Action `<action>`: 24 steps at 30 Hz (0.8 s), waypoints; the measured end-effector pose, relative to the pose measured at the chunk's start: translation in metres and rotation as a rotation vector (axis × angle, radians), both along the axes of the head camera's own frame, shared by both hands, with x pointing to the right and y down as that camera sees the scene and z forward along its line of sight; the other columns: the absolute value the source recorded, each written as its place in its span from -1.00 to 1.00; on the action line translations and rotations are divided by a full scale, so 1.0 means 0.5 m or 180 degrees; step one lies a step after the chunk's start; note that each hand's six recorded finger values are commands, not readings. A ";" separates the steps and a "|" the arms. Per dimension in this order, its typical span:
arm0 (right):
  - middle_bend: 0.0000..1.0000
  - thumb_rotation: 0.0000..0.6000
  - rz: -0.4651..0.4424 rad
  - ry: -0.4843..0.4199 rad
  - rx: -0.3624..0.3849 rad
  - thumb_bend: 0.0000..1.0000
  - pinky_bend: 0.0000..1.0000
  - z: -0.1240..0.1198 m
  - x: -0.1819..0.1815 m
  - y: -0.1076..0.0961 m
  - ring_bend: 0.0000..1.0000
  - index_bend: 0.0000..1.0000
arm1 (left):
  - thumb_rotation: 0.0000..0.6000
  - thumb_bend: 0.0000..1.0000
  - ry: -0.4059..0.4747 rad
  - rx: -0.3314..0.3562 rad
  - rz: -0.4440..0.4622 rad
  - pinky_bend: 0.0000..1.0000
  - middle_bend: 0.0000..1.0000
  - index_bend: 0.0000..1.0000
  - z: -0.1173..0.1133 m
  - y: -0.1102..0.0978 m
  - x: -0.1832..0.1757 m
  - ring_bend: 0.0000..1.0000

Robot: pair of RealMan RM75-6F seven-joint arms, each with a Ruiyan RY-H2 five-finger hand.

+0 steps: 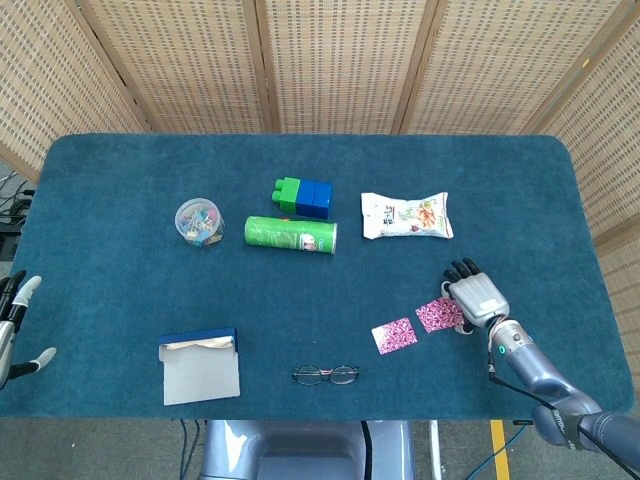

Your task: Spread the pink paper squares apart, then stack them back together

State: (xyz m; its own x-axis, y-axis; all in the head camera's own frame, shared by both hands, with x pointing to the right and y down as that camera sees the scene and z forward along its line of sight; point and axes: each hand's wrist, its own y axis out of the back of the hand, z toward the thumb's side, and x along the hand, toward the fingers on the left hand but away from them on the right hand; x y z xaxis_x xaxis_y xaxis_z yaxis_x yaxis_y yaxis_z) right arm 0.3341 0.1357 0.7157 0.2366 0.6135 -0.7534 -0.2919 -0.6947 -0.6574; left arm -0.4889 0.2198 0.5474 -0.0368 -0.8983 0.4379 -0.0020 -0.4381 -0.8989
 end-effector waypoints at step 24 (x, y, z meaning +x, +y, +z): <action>-0.67 1.00 -0.0145 -0.0393 -0.0022 -0.69 -1.00 -0.044 -0.115 0.035 -1.00 -0.31 | 1.00 -0.75 0.0002 0.0003 -0.0020 -1.00 -1.00 -0.93 0.003 -0.005 -0.010 -1.00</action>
State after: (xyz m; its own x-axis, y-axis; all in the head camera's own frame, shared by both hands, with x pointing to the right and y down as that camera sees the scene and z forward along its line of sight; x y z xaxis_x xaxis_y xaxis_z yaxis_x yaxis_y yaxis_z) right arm 0.2769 0.1532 0.6938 0.3554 0.5950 -0.7209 -0.2403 -0.6872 -0.6856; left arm -0.4938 0.2175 0.5490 -0.0422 -0.8984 0.4371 -0.0054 -0.4373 -0.8993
